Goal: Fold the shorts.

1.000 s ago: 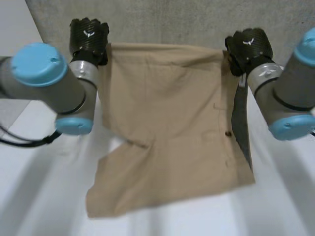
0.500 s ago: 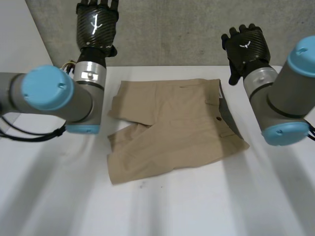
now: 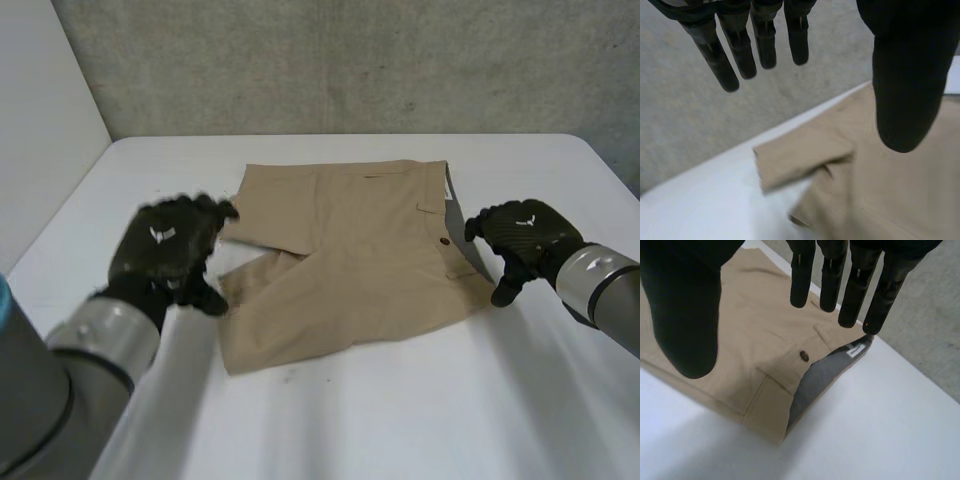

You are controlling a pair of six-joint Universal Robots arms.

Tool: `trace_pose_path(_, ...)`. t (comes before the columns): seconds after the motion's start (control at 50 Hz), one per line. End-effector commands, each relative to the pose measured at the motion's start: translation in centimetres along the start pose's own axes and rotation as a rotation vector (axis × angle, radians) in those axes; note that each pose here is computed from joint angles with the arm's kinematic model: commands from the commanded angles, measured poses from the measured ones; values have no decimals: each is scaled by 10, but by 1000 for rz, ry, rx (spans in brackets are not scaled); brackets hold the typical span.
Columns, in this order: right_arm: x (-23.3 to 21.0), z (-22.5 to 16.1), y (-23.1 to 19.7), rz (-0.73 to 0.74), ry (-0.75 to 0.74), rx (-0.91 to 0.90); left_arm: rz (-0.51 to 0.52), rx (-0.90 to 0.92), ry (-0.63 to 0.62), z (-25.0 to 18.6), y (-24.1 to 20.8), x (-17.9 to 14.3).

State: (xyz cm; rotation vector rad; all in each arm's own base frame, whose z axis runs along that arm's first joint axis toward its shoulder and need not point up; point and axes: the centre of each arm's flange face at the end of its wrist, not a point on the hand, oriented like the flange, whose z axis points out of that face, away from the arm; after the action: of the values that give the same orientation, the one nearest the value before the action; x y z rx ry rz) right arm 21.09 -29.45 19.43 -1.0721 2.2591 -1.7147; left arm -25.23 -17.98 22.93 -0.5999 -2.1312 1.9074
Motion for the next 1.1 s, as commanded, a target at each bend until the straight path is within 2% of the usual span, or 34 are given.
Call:
trace_pose_path(0.02,6,23,28,17,-24,-8,-77,-85,42,-17,22,14)
trace_pose_path(0.1,6,31,35,17,-28,-4,-115,-151,36,-20,37,15)
trace_pose_path(0.36,1,50,57,-44,-45,-26,-94,-276,50,-13,71,23)
trace_pose_path(1.1,7,70,60,-77,-15,8,-76,-272,-41,32,92,16)
